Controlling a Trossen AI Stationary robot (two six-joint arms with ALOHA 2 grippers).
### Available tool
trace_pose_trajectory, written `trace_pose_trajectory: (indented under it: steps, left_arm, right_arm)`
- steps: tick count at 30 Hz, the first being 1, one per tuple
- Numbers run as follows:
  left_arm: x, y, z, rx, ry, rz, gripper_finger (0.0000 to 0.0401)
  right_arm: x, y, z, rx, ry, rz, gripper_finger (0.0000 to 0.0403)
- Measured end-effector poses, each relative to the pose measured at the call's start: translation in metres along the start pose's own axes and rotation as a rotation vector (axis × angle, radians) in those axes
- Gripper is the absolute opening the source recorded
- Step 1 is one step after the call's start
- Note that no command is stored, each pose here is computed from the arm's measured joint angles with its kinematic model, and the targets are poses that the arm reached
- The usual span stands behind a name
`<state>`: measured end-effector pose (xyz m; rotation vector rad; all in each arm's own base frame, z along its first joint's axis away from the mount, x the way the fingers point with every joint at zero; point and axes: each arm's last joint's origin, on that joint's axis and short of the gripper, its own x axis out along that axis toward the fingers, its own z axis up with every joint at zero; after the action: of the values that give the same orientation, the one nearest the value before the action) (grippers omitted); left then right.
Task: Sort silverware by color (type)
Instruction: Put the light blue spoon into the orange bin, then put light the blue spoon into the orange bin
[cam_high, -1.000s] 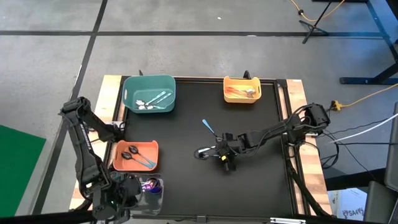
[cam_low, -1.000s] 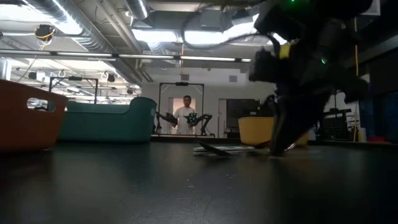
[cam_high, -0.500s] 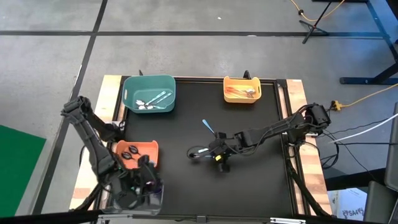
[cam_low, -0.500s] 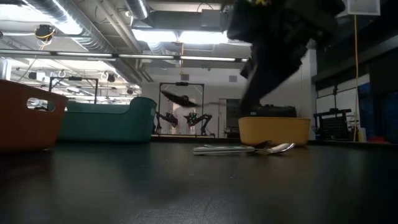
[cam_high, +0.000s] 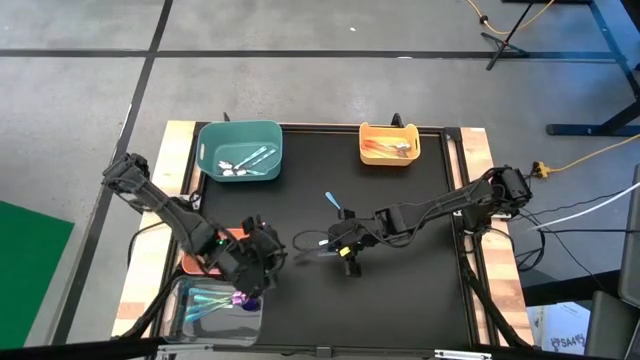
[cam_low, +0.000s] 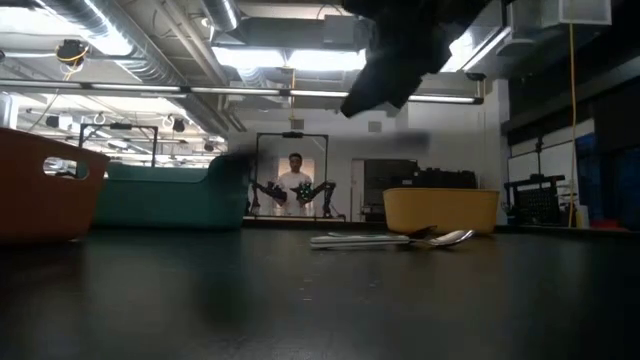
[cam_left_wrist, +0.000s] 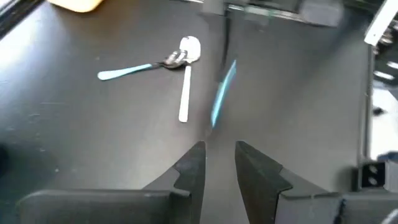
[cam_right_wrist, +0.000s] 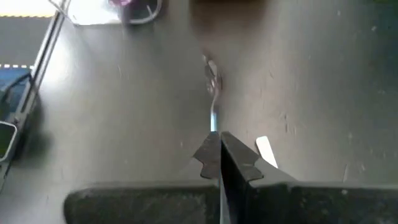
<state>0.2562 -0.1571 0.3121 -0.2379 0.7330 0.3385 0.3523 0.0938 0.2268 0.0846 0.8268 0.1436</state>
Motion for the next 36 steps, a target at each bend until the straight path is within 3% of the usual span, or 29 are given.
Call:
trace_pose_trajectory:
  steps: [15,21,27,36]
  left_arm:
    - [0.018,0.020,0.019,-0.078,0.028,0.046,0.0082]
    - [0.020,0.021,0.023,-0.003,0.009,0.036,0.0082]
    - [0.027,0.021,0.041,0.039,-0.072,-0.044,0.0090]
    - [0.052,0.029,0.069,0.145,-0.147,-0.172,0.0152]
  right_arm:
    - [-0.001,-0.001,-0.006,-0.001,0.072,-0.015,0.0001]
    - [-0.002,-0.002,-0.006,-0.002,0.068,-0.032,0.0000]
    - [-0.031,-0.004,-0.010,-0.011,0.132,-0.060,0.0000]
    - [-0.090,-0.006,-0.008,-0.014,0.094,-0.120,0.0000]
